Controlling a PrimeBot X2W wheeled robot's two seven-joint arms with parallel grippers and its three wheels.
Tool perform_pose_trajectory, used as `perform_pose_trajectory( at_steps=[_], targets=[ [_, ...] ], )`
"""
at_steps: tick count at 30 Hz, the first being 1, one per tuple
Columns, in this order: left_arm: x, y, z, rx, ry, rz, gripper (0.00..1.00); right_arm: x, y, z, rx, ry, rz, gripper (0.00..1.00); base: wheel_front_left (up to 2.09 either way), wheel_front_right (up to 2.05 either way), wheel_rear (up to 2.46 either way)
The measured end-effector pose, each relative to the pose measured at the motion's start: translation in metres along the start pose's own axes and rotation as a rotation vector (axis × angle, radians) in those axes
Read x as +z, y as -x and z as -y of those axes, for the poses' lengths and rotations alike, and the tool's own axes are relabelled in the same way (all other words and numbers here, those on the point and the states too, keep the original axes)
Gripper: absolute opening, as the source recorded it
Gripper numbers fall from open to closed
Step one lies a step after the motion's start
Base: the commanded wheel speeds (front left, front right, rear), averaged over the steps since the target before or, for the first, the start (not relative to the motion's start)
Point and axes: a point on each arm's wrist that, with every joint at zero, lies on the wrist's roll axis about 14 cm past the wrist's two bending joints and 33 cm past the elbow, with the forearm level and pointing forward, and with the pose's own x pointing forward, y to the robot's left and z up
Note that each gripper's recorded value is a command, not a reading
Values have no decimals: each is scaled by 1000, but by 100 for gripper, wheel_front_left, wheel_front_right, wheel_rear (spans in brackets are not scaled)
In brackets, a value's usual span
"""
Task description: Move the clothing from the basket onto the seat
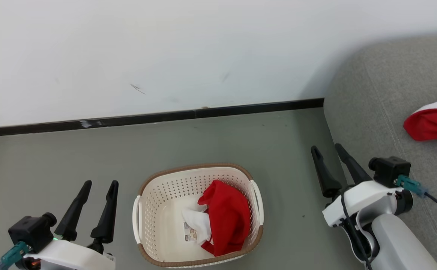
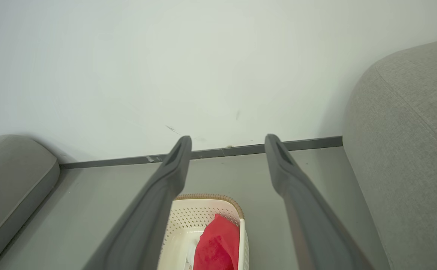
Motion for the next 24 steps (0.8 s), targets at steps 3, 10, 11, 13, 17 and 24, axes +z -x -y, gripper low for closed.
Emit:
perform_pose_trajectory(
  at_steps=[3,10,11,13,17,24],
  targets=[
    [1,8,-2,17,6,7,100,-1,5,-5,11,16,0,100,0,0,0],
    [6,20,1,13,-7,25,100,-5,22,-6,0,11,-6,100,0,0,0],
    [7,22,1,13,-8,27,100,-5,25,-6,-4,11,-6,100,0,0,0],
    [7,25,1,15,-16,30,100,-4,29,-5,-7,10,-2,100,0,0,0],
    [10,29,3,10,-18,40,100,-2,36,-7,-6,14,5,100,0,0,0],
    [8,34,5,6,-22,37,100,1,49,-8,-13,12,20,100,0,0,0]
  ],
)
